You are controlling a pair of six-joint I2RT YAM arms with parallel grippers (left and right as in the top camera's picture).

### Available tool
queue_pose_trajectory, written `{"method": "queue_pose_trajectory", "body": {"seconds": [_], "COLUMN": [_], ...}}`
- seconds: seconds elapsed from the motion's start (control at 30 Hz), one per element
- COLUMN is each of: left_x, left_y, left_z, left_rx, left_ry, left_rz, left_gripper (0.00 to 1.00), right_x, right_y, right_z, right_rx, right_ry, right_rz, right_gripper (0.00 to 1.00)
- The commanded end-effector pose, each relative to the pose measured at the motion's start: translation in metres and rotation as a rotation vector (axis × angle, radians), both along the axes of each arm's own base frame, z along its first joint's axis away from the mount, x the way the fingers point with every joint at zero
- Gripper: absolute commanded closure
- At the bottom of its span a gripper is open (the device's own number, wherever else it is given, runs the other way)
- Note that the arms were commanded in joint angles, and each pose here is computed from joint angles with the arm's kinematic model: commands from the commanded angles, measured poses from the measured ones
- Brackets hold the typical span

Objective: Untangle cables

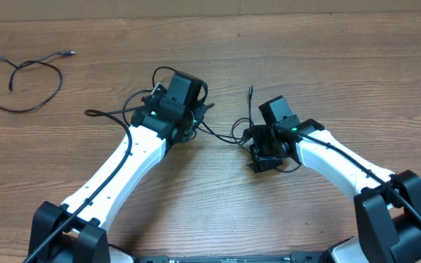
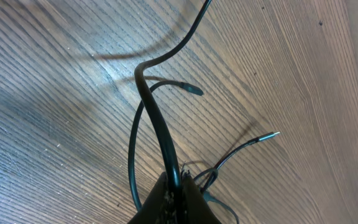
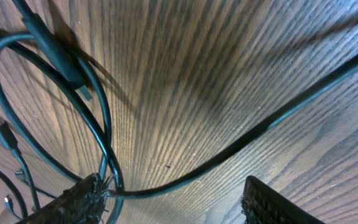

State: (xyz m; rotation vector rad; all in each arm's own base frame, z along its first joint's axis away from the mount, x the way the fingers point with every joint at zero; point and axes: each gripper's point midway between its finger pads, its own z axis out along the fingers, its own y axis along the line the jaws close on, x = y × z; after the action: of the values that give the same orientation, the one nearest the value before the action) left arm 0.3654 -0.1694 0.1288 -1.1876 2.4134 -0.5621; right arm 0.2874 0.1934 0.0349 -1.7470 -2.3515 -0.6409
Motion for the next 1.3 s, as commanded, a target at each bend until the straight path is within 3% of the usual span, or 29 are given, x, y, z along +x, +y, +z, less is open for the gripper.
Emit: {"method": "queue_pose_trajectory", "body": {"seconds": [0.0,0.07,0.23,0.33,0.6,0.63,0.77,1.0,1.27], "left_x": [0.006,0.005,0.004,0.003,0.001,0.000,-0.001,0.016,0.053], "left_y": [0.001,-0.001,-0.004,-0.007,-0.012,-0.014,-0.017,-0.002,0.075], "left_z": [0.017,0.017,0.017,0.020,0.027,0.027,0.028,0.039,0.080], "left_rx": [-0.016,-0.027,-0.044,-0.069,-0.133,-0.140,-0.157,-0.119,-0.010], "left_ry": [-0.043,-0.040,-0.032,-0.031,-0.025,-0.021,-0.016,-0.091,-0.223], "left_rz": [-0.008,-0.015,-0.027,-0.037,-0.053,-0.058,-0.071,-0.099,-0.069], "left_gripper": [0.95,0.95,0.95,0.96,0.96,0.96,0.95,0.96,0.96], "right_x": [0.002,0.003,0.004,0.004,0.007,0.007,0.008,0.012,-0.035], "right_y": [-0.004,-0.005,-0.008,-0.008,-0.014,-0.014,-0.015,-0.047,-0.182], "right_z": [-0.002,-0.002,-0.004,-0.004,-0.006,-0.006,-0.006,-0.010,-0.010], "right_rx": [-0.018,-0.023,-0.040,-0.042,-0.074,-0.076,-0.080,-0.230,-0.546], "right_ry": [-0.004,-0.005,-0.008,-0.009,-0.022,-0.023,-0.024,-0.091,0.177], "right_rz": [-0.024,-0.026,-0.044,-0.044,-0.060,-0.063,-0.063,0.063,-0.094], "right_gripper": [0.31,0.33,0.53,0.59,0.60,0.63,0.96,0.96,0.96]}}
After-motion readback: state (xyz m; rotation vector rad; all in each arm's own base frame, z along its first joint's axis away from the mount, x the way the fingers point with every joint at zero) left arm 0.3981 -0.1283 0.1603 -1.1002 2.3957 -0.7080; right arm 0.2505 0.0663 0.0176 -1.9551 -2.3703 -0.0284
